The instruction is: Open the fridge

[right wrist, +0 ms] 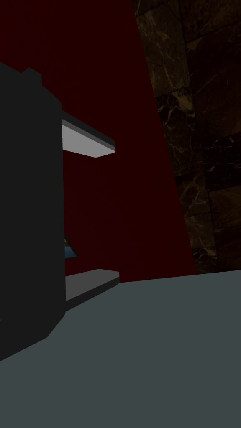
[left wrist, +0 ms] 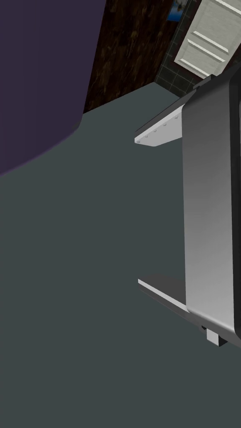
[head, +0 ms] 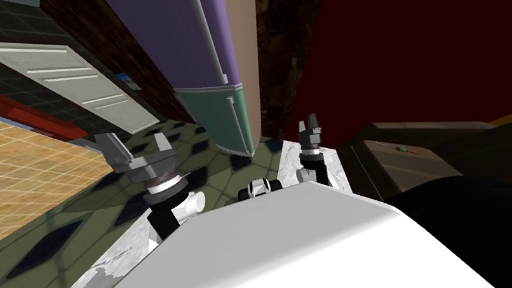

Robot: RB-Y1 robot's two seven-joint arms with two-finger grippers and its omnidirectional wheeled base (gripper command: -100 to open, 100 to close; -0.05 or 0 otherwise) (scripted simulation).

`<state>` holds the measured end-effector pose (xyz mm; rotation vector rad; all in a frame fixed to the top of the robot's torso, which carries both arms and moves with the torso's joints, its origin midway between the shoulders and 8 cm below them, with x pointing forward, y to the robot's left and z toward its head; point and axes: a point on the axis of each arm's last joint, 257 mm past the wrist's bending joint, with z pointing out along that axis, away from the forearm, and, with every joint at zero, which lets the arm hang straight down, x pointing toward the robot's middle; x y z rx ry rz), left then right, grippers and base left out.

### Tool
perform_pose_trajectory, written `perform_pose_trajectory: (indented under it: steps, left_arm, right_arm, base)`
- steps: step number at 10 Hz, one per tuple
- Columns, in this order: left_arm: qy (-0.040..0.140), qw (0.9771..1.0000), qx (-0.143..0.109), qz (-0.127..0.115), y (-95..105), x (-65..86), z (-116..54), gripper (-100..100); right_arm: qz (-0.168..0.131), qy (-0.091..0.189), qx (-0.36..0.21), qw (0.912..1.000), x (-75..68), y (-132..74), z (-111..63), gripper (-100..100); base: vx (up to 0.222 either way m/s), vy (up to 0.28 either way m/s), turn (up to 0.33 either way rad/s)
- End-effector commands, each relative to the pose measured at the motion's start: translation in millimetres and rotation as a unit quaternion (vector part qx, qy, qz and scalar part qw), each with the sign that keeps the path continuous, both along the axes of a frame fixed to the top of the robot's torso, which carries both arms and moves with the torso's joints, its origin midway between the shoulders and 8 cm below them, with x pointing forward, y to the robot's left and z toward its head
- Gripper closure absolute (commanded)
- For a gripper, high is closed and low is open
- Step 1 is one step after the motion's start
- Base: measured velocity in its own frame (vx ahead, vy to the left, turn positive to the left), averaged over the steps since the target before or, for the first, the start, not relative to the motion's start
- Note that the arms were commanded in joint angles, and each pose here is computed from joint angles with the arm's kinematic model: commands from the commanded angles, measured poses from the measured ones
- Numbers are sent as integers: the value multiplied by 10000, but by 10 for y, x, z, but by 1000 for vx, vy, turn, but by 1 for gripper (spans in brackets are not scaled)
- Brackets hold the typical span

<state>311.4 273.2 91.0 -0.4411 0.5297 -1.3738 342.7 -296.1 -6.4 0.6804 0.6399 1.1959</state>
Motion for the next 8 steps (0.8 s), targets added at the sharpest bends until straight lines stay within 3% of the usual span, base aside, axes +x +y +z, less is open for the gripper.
perform_pose_trajectory:
  steps: [1,8]
  left_arm:
    - [220,9994,205,-192,-76,199,-66,-100]
    - [882,9940,398,-519,-161,890,-234,-100]
  right_arm:
    - [0,0,0,10000,0,0,0,0]
    - [0,0,1,10000,0,0,0,0]
  base:
    - [67,-110,71]
    - [103,-134,95]
